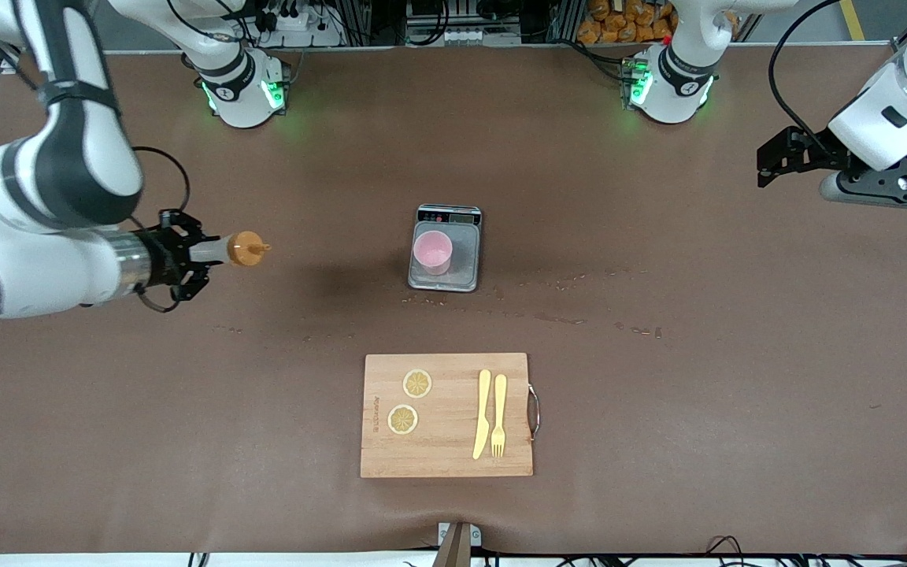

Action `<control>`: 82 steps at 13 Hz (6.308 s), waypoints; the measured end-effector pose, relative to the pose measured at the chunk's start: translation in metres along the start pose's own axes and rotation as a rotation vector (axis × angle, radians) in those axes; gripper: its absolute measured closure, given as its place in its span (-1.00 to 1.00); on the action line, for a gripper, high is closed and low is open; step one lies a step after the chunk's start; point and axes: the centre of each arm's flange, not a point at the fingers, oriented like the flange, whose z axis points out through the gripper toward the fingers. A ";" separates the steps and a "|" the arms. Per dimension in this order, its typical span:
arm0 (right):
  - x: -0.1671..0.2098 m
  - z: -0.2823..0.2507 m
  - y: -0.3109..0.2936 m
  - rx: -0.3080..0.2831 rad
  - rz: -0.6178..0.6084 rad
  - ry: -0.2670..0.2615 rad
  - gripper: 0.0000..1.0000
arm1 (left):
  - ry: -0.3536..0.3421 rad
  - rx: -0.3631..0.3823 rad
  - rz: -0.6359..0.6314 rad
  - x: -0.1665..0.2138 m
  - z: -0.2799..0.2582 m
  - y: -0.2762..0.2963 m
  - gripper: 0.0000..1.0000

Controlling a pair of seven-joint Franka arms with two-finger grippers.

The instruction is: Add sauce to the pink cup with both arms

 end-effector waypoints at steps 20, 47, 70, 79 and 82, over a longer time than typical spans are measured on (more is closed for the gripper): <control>0.351 0.174 -0.040 0.156 -0.408 -0.710 0.17 | 0.010 -0.021 0.002 0.001 -0.002 0.002 -1.00; 0.448 0.099 -0.007 0.213 -0.437 -0.609 -1.00 | 0.020 -0.022 -0.002 0.002 -0.003 0.000 -1.00; 0.032 -0.104 0.037 -0.006 -1.100 0.063 -1.00 | 0.018 -0.022 -0.008 0.003 -0.001 -0.002 -1.00; 0.040 -0.147 0.130 0.211 -1.213 0.359 -1.00 | 0.019 -0.022 -0.010 0.003 -0.002 -0.003 -1.00; 0.054 -0.150 0.132 0.259 -1.277 0.429 -1.00 | 0.019 -0.022 -0.010 0.003 -0.002 -0.003 -1.00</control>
